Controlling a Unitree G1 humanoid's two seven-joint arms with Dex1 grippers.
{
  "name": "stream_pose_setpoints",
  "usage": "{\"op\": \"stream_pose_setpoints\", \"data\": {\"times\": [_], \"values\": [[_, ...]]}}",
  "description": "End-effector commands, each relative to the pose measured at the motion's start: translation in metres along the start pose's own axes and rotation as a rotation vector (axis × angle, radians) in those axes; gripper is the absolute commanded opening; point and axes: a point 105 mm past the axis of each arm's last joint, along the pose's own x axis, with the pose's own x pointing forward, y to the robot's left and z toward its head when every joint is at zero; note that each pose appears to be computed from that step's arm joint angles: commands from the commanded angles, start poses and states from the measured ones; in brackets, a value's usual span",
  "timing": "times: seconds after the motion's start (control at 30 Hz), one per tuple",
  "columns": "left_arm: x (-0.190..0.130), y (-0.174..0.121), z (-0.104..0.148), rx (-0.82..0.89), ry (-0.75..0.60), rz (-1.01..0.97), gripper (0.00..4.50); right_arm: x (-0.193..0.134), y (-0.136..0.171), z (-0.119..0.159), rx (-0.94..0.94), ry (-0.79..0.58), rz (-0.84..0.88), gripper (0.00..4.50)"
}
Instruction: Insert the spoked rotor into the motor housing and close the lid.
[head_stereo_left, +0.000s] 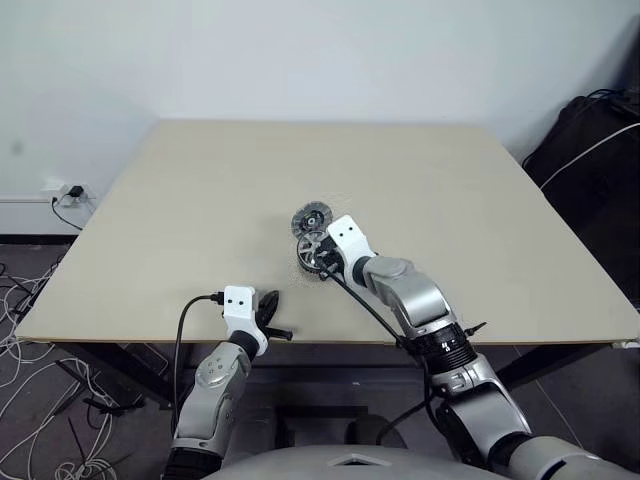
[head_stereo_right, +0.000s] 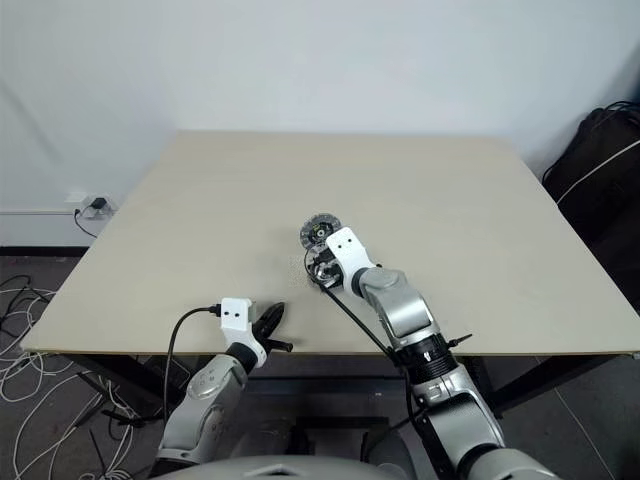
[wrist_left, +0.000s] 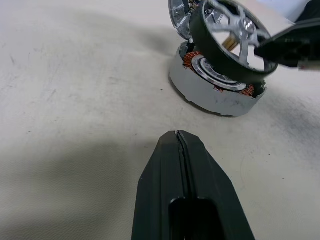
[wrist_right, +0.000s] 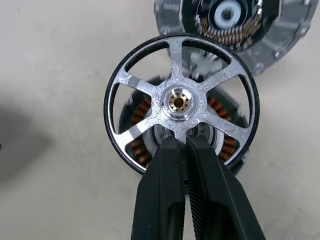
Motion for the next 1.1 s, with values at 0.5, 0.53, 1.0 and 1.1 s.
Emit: {"op": "stream_pose_setpoints", "data": {"times": [0.5, 0.53, 1.0, 1.1], "values": [[0.002, -0.004, 0.014, 0.019, -0.058, -0.031, 0.0, 0.002, -0.005, 0.003, -0.031, -0.01, -0.022, 1.89], [0.002, -0.004, 0.014, 0.019, -0.058, -0.032, 0.0, 0.002, -0.005, 0.004, -0.03, -0.016, -0.022, 2.22], [0.003, -0.006, 0.015, 0.031, -0.058, -0.05, 0.0, -0.005, -0.01, 0.032, -0.006, -0.138, -0.05, 1.22], [0.003, -0.007, 0.016, 0.039, -0.064, -0.055, 0.0, 0.003, -0.011, 0.032, -0.017, -0.131, -0.075, 0.23]]}}
